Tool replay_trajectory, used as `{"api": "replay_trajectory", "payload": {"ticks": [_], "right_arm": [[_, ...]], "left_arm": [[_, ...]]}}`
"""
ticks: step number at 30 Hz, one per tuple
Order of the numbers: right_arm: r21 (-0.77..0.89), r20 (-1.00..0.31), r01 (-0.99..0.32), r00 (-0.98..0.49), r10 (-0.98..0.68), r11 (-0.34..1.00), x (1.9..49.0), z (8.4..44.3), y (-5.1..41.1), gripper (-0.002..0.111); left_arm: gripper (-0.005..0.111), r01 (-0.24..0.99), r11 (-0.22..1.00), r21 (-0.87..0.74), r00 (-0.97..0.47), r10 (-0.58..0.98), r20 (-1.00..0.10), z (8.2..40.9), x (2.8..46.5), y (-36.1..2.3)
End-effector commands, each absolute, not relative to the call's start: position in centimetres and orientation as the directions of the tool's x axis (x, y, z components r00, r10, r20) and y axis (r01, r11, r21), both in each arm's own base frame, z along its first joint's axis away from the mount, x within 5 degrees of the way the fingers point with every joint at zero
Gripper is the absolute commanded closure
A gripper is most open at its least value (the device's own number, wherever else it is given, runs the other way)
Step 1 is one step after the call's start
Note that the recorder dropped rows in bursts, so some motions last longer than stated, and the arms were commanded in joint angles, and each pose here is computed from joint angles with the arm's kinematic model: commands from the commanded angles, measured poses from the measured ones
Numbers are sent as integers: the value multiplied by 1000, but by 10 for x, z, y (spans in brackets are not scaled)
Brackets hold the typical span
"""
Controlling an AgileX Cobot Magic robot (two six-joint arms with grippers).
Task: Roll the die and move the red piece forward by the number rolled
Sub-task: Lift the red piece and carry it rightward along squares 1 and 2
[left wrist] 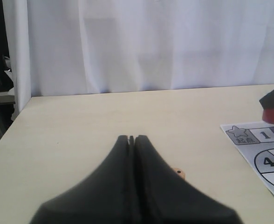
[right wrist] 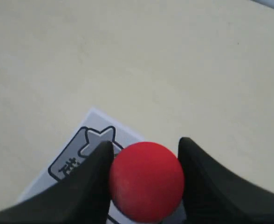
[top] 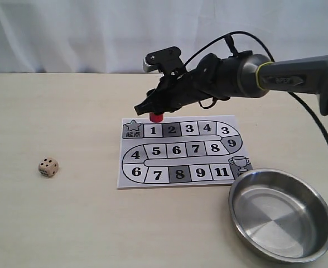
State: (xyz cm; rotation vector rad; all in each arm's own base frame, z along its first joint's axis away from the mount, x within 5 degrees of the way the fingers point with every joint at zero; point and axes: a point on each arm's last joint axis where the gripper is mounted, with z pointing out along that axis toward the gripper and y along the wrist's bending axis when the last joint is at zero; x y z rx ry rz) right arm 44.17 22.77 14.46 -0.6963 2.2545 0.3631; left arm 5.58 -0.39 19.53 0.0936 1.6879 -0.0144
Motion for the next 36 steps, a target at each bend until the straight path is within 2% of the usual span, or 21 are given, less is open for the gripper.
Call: {"api": "replay_trajectory", "payload": {"ticks": [1, 7, 13, 17, 22, 28, 32, 36], "right_arm": [[53, -676, -575, -622, -394, 817, 442, 108, 228, 104], [53, -668, -580, -626, -403, 813, 442, 104, 228, 104], [-54, -699, -642, -523, -488, 765, 441, 149, 222, 104], [-66, -704, -646, -510, -495, 760, 440, 156, 221, 104], [-114, -667, -667, -498, -554, 737, 443, 153, 210, 104], [-30, -652, -583, -604, -458, 812, 450, 147, 190, 104], [36, -624, -529, -675, -395, 848, 451, 130, 189, 104], [39, -580, -547, -694, -426, 836, 448, 107, 194, 104]], "left_arm": [[107, 70, 996, 47, -109, 54, -993, 195, 56, -4], [107, 70, 996, 47, -109, 54, -993, 195, 56, -4], [107, 70, 996, 47, -109, 54, -993, 195, 56, -4], [107, 70, 996, 47, -109, 54, -993, 195, 56, -4], [107, 70, 996, 47, -109, 54, -993, 195, 56, -4], [107, 70, 996, 47, -109, 54, -993, 195, 56, -4], [107, 70, 996, 47, -109, 54, -993, 195, 56, -4], [107, 70, 996, 47, -109, 54, -993, 195, 56, -4]]}}
